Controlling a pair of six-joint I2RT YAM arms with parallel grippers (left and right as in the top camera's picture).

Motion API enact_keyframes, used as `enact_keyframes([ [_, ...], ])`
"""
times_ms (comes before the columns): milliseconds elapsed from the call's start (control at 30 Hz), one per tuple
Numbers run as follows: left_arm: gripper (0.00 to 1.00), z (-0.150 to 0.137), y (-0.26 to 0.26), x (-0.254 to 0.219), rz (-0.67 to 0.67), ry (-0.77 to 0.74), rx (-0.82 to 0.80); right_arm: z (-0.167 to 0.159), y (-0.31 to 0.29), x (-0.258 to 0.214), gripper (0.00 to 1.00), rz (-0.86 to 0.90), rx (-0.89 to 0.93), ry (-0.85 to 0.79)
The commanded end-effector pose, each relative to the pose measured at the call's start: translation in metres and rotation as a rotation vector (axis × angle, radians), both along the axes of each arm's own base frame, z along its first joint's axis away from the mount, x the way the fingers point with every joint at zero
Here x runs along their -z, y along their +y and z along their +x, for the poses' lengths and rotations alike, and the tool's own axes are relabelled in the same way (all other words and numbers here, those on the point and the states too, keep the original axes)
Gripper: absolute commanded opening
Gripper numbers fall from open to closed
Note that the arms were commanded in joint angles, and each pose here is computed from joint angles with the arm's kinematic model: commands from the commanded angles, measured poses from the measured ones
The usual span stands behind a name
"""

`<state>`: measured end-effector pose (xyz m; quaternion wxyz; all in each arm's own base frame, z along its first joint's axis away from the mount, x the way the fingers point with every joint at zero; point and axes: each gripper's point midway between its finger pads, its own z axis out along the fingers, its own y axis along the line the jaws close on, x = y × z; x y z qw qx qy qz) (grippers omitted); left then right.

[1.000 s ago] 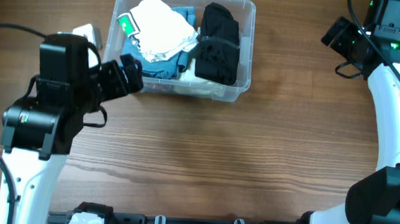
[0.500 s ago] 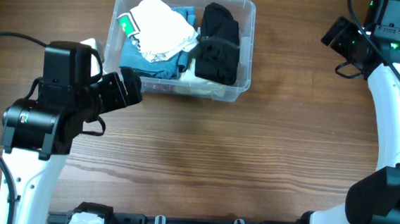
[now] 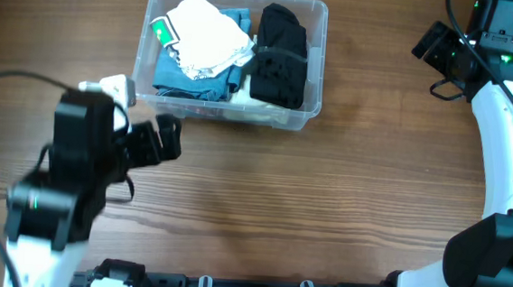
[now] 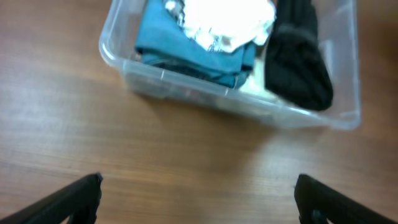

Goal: Pack container

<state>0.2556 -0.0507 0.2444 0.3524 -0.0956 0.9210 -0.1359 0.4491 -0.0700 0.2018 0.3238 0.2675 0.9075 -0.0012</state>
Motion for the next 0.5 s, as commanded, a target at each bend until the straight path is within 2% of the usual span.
enact_keyframes([
  [0,1.0,-0.008,-0.001,0.013,0.03,-0.156,0.068,0.001,0.002,0.005,1.0,0.011,0.003,0.008],
  [133,1.0,-0.008,-0.006,0.028,0.055,-0.385,0.142,0.001,0.002,0.005,1.0,0.012,0.004,0.008],
  [467,1.0,-0.009,0.015,0.056,0.068,-0.584,0.051,0.001,0.002,0.005,1.0,0.012,0.004,0.008],
])
